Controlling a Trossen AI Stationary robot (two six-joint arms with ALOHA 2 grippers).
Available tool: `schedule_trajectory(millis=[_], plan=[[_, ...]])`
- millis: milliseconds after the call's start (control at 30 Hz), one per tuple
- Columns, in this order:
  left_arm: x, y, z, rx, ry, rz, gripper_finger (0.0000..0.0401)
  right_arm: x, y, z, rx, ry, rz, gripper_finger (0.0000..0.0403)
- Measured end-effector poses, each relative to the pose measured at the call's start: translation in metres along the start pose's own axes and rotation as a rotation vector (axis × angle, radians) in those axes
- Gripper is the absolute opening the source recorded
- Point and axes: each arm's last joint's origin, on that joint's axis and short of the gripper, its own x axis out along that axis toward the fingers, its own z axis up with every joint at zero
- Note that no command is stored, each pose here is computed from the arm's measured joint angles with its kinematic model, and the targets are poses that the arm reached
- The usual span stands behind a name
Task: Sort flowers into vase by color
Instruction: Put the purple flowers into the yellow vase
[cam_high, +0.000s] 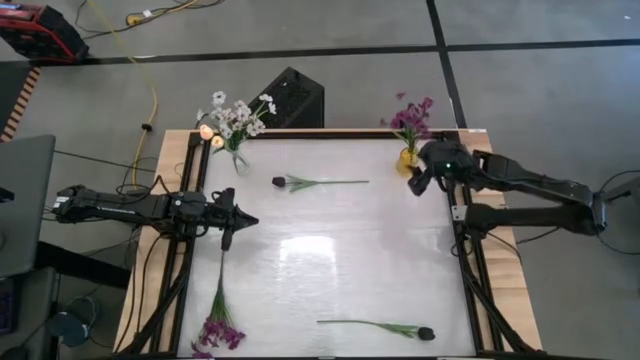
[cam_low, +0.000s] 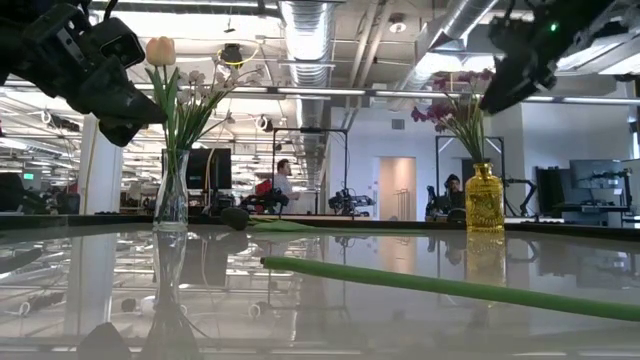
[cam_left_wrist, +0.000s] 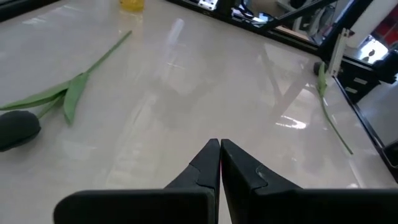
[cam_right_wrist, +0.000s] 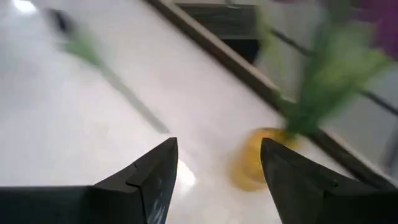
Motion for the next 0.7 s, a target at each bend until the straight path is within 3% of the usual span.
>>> schedule_trajectory(millis=[167,400,700], plan=[[0.000,0.001,0.000,0.008,-0.006,0.018,0.0000,0.003,0.029,0.008,-0.047,-0.025,0.179,0.0256],[0.000,0.000,0.000,0.010,-0.004,0.013,0.0000,0.030,0.096,0.011,-0.161,-0.055,0.353,0.0256],[-0.001,-0.014,-0.003,0.092,-0.001,-0.074,0.0000,0.057,0.175,0.018,-0.272,0.017,0.478,0.0256]])
